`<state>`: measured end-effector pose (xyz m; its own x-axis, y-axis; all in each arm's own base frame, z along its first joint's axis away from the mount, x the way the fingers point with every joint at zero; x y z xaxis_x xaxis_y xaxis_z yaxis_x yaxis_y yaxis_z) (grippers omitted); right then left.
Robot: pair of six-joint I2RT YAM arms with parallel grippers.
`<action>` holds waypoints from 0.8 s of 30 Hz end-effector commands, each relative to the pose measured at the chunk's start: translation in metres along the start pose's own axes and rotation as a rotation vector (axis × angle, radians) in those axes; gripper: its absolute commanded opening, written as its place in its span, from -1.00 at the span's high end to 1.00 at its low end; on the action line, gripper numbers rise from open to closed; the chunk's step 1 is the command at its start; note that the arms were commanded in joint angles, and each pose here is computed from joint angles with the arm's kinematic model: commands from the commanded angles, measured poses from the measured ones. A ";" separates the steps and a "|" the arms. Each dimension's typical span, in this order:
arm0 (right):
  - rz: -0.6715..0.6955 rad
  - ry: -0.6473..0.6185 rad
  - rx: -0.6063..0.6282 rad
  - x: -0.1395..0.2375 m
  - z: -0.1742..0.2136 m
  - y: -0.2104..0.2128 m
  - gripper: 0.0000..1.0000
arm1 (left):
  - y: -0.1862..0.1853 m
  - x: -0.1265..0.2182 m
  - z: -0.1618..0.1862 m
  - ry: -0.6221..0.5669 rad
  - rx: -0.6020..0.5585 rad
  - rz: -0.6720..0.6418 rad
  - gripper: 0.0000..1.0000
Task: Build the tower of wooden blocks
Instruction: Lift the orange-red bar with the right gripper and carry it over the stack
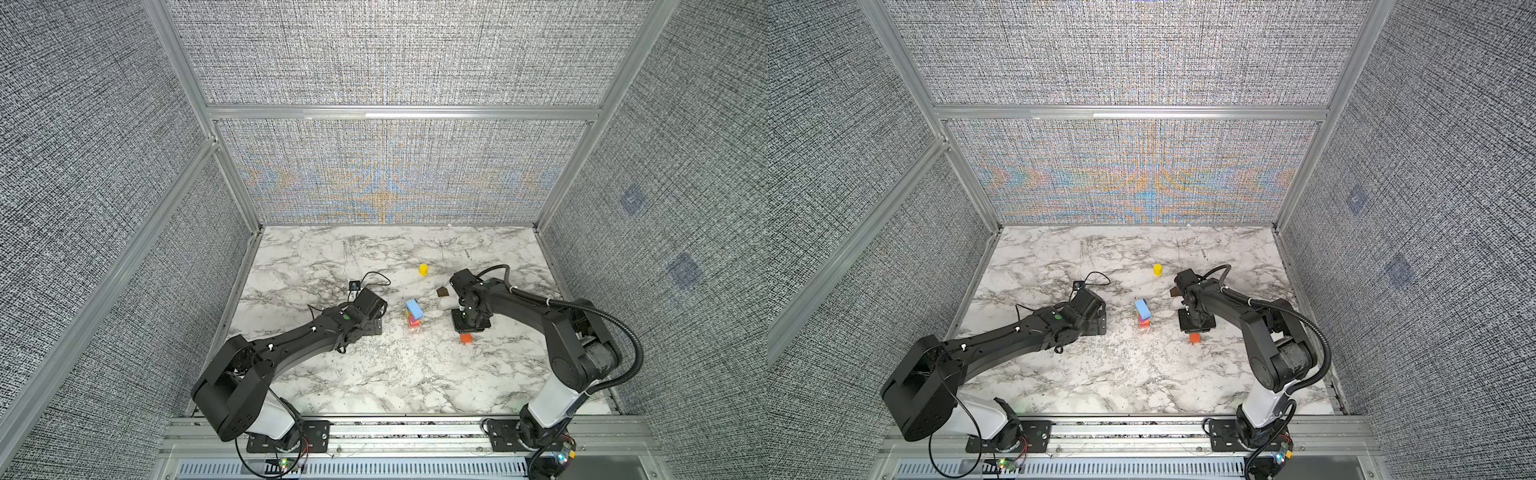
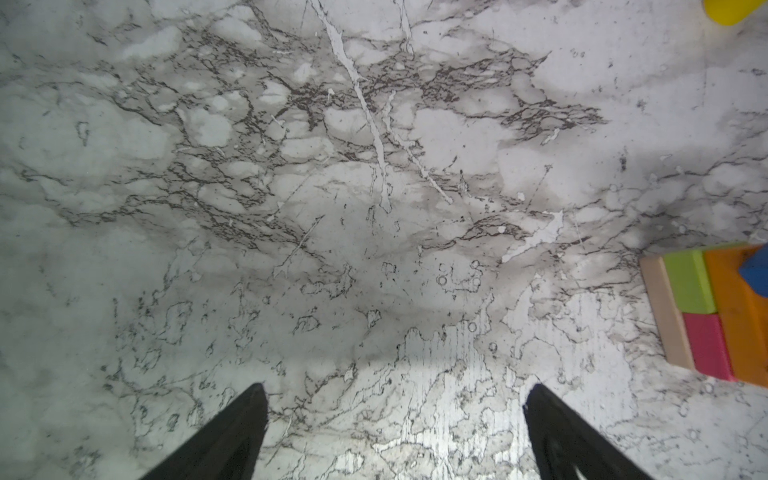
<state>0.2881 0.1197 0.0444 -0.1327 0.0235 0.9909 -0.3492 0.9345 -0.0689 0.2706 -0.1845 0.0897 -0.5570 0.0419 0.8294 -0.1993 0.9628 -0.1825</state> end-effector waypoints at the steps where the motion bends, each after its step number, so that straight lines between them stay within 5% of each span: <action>1: 0.005 -0.003 -0.008 0.007 -0.001 -0.001 0.46 | -0.001 0.003 -0.001 -0.002 0.011 0.011 -0.97; 24: -0.035 -0.110 0.099 0.099 -0.022 0.023 0.47 | 0.013 0.035 -0.002 -0.013 0.045 0.064 -0.98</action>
<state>0.2958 0.1516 0.1362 -0.2456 -0.0645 0.9672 -0.4217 0.9055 -0.0467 0.2549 -0.1719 0.1181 -0.5950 0.0942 0.7982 -0.1926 0.9475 -0.2554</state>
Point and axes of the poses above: each gripper's point midway between its finger pads, its own x axis back along the fingers, its own y axis along the line the jaws close on, z = x × y, the point moved 2 cm from there along x, back along the fingers, and after that the axes turned 15 degrees about x, right-handed, at the moved point
